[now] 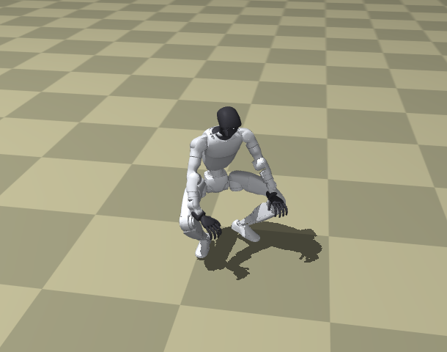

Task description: Upper body actions

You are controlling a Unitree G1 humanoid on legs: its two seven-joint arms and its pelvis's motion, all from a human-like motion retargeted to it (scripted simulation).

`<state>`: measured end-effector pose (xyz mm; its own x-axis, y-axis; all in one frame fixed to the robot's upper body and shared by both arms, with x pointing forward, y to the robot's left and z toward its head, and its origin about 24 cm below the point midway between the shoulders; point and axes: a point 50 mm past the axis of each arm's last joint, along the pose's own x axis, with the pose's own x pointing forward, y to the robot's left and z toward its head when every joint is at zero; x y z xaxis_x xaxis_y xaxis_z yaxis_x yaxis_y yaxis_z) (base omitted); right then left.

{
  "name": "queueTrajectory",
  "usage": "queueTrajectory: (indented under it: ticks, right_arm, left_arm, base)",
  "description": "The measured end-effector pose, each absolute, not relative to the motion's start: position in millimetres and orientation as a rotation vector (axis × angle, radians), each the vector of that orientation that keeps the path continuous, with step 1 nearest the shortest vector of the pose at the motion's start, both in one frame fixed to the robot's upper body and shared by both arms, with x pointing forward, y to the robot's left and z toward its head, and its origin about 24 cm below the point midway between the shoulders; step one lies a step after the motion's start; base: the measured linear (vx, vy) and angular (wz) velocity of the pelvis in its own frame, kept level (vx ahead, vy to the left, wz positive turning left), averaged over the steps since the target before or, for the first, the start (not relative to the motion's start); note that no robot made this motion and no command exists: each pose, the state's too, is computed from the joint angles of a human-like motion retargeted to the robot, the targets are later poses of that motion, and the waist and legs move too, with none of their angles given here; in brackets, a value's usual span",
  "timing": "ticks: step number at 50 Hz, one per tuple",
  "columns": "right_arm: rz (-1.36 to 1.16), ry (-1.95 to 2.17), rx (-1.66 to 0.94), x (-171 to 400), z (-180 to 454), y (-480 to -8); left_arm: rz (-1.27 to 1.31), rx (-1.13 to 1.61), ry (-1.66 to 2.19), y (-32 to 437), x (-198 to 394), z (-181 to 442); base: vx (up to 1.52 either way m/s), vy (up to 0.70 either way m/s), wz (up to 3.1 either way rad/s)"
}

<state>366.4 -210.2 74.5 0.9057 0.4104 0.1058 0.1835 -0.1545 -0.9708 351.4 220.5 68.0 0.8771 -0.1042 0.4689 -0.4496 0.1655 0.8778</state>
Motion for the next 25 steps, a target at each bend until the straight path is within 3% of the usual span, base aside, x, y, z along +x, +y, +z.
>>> queueTrajectory:
  ticks: [25]
  right_arm:
    - [0.347,-0.286,-1.833,369.2,64.4,-209.4]
  left_arm:
    - [0.188,1.463,-0.470,217.2,351.7,63.4]
  base:
    - [0.00,0.00,0.00]
